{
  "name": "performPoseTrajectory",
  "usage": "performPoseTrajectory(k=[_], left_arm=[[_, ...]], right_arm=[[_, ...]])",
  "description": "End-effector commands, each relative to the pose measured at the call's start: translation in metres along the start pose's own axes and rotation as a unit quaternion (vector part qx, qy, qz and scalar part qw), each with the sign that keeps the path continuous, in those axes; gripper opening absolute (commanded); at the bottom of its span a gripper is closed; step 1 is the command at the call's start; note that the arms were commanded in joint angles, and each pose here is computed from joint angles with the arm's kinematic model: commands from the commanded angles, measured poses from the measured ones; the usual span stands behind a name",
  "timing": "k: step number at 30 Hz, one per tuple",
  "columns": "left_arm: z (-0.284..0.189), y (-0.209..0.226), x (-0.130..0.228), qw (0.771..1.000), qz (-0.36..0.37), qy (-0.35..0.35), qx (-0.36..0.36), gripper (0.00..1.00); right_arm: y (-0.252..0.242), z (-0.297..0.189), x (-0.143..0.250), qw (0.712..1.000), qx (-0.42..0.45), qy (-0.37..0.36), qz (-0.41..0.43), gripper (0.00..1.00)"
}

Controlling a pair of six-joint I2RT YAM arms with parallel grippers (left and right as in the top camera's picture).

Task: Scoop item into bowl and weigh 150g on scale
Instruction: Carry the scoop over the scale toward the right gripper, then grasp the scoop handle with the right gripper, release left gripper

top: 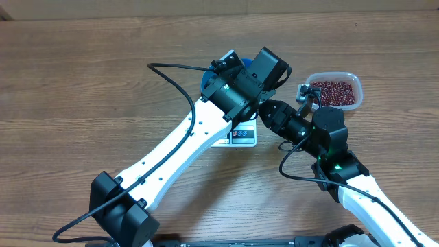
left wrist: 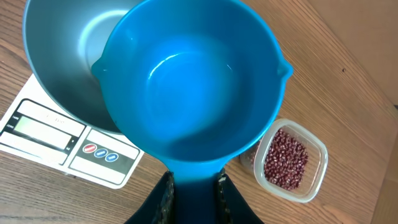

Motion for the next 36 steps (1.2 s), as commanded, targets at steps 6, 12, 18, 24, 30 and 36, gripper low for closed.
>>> performPoseTrajectory(k=[6,12,18,24,30,36], left_arm=[[-0.006,-0.007,0.005,1.000,-0.008,0.013,0.011,0.04],[-0.006,-0.007,0.005,1.000,-0.010,0.013,0.011,0.04],[-0.006,-0.007,0.005,1.000,-0.010,0.013,0.011,0.05],[-0.013,-0.011,0.000,0.999,0.047,0.007,0.026,1.00],[-0.082,-0.030,-0.031,0.979,0.165,-0.061,0.098,1.00],[-0.149,-0.018,-0.057,0.913,0.367,-0.143,0.107,1.00]], right_arm=[[0.018,0.001,-0.009,0.999,-0.030,-0.014,0.013,0.21],[0.020,0.001,-0.007,0.999,-0.038,-0.003,0.025,0.04],[0.020,0.001,-0.006,0.999,-0.041,0.001,0.027,0.04],[0.017,0.000,-0.006,0.999,-0.033,0.004,0.022,0.04],[0.011,-0.004,-0.012,1.000,-0.024,-0.004,0.016,0.04],[0.008,-0.023,-0.025,1.000,-0.015,-0.018,-0.002,0.04]])
Point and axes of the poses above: each gripper's point midway between its finger pads, its own z axis out along the fingers, its own y axis along the line the jaws close on, x = y × z, the point moved 6 cm from there along -z, back along the fingers, and after that the axes turned 8 degrees about -z, right-handed, at the moved point
